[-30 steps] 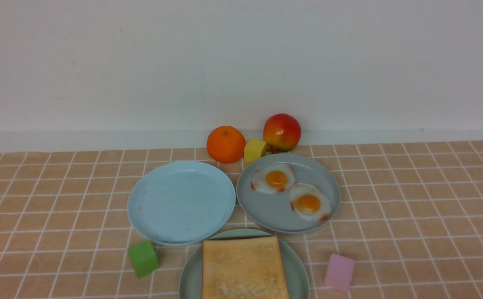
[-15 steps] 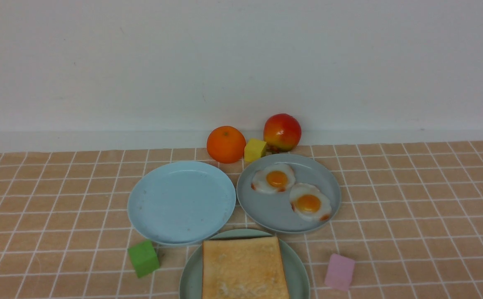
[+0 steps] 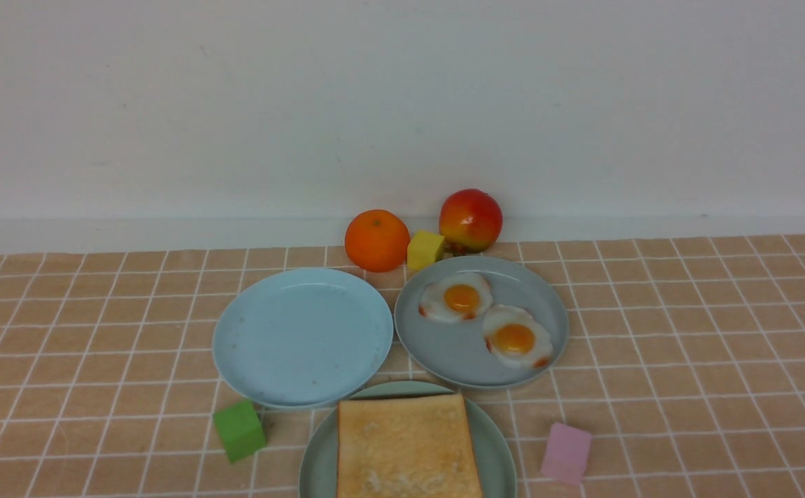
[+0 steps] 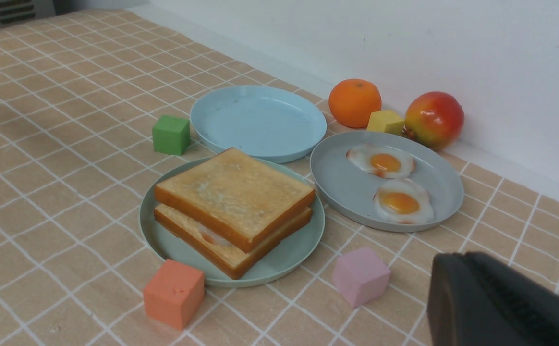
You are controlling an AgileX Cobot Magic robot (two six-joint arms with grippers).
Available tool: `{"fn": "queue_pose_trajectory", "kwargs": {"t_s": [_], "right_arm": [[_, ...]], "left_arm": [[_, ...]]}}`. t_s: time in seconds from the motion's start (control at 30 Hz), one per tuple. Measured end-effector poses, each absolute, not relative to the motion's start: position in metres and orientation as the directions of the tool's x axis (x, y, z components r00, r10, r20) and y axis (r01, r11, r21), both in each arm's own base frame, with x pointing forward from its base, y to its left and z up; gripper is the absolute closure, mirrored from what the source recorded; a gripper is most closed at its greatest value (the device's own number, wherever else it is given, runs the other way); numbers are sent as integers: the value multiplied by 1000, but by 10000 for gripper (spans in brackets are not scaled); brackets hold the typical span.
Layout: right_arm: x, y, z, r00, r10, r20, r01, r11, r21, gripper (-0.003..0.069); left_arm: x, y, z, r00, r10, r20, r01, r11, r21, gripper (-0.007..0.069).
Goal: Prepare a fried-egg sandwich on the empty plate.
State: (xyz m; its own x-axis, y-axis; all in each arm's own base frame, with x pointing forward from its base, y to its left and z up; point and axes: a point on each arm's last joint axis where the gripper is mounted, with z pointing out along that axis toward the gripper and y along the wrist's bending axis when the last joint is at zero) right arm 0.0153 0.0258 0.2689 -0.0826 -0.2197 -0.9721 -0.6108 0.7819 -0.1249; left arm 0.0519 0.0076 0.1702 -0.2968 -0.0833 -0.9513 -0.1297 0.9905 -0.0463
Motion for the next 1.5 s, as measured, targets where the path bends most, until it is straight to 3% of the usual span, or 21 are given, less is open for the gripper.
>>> {"fn": "queue_pose_trajectory", "kwargs": {"t_s": [0.17,0.3,0.4,0.57,0.73,1.03,1.5], "right_arm": [[16,25,270,-73,-221,-973,-580,803,-139,618],[19,20,271,-123,-126,-984,-402,913,-67,614],[21,18,271,-149,-68,-986,-298,954,-20,609],[27,12,262,-187,-25,-982,-102,995,-6,602],[37,4,237,-228,21,-973,23,1000,17,596],[51,-5,174,-312,35,-949,110,994,1,593],[52,-2,174,-299,13,-954,42,999,1,576]], "left_arm": [[52,8,170,-297,-83,-951,-130,990,-46,620],[52,8,170,-297,-84,-951,-130,990,-47,615],[52,8,170,-297,-84,-951,-130,990,-47,611],[52,8,170,-296,-85,-951,-129,990,-48,606],[52,8,170,-296,-85,-951,-129,990,-48,601],[52,8,170,-297,-85,-951,-130,990,-48,590],[52,8,170,-299,-85,-950,-130,990,-48,575]]}}
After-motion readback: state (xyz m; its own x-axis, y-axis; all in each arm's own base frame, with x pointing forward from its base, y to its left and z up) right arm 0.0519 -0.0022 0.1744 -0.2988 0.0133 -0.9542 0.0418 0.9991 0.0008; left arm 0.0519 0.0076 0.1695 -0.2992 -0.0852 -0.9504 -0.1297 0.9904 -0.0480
